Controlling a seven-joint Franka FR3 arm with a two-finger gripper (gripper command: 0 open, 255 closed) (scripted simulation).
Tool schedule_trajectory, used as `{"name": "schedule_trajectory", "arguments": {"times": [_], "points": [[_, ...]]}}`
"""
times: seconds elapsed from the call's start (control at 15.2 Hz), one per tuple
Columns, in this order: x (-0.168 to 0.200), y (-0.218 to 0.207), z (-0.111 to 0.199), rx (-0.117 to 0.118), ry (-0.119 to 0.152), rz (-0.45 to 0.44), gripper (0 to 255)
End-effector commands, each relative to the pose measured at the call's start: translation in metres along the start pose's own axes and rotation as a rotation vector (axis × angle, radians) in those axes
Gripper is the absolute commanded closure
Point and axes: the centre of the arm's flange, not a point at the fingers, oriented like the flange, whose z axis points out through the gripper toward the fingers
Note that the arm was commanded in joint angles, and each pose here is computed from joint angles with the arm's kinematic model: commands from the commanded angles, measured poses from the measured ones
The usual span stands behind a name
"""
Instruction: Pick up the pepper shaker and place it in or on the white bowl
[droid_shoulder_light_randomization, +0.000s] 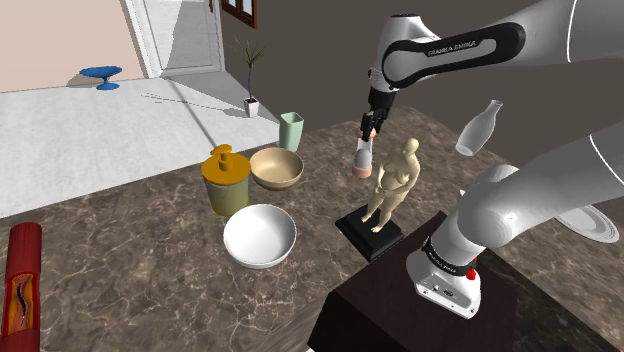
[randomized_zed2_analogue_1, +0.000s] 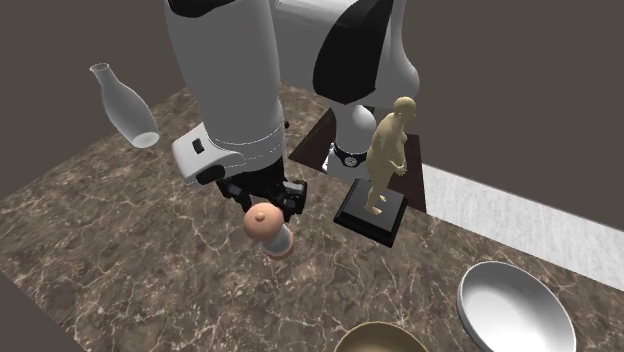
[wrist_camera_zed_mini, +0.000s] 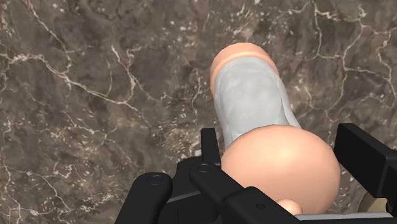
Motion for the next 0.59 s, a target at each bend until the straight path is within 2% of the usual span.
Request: {"name": "schedule_trajectory", "arguments": {"times": [0.0, 0.53], "points": [[0.000, 0.001, -0.010, 0.000, 0.000, 0.000, 255], [-0.003, 0.003, -0.053, 0.000, 0.000, 0.000, 255]]}}
